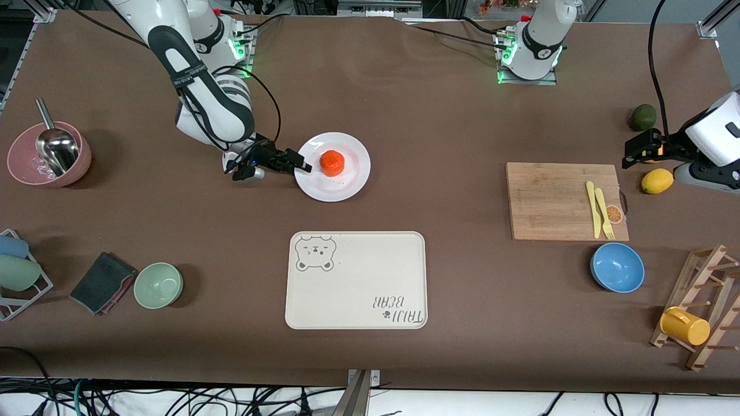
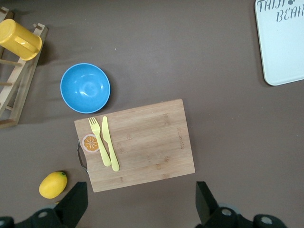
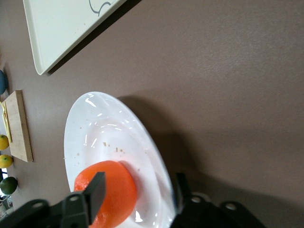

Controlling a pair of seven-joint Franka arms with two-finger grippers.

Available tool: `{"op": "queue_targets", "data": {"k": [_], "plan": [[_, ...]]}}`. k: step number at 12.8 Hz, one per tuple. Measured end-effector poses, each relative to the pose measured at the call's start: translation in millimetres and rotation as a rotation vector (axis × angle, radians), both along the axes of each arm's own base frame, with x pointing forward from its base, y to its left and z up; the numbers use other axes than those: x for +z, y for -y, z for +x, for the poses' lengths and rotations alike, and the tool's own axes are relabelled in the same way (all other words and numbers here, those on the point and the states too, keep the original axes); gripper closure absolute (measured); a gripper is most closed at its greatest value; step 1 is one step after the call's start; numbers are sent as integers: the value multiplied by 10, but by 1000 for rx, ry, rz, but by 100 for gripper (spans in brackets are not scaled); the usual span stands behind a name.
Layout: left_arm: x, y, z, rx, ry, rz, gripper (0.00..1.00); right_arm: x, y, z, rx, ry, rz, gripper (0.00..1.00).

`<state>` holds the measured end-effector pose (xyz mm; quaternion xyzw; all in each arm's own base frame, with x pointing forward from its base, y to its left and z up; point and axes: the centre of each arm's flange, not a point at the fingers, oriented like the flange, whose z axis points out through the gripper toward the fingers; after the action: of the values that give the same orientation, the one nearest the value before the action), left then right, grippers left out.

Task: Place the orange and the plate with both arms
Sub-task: 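Grasp the white plate rim with the right gripper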

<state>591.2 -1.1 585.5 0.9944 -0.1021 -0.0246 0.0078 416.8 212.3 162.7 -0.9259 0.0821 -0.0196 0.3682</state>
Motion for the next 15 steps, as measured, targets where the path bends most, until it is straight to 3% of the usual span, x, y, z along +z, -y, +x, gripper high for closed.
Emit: {"op": "queue_targets", "data": {"k": [1,3,6,10,14,15], "plan": [[-3,-6,0,-8,0,0,0,-6,-3,-11,9,6,-2,48],[-11,-11,-1,-15,-2,-1,0,-47,14,-65,15,22,-3,54],[-23,-10,-1,-19,-4,-1,0,-124,33,-130,17,57,1,57],[-29,15,-1,-25,-5,-1,0,-176,38,-157,22,58,-1,63],[-29,15,-1,-26,-5,-2,0,-172,27,-157,46,79,1,92],[-29,15,-1,-26,-5,-2,0,-147,10,-150,53,90,7,92]]}}
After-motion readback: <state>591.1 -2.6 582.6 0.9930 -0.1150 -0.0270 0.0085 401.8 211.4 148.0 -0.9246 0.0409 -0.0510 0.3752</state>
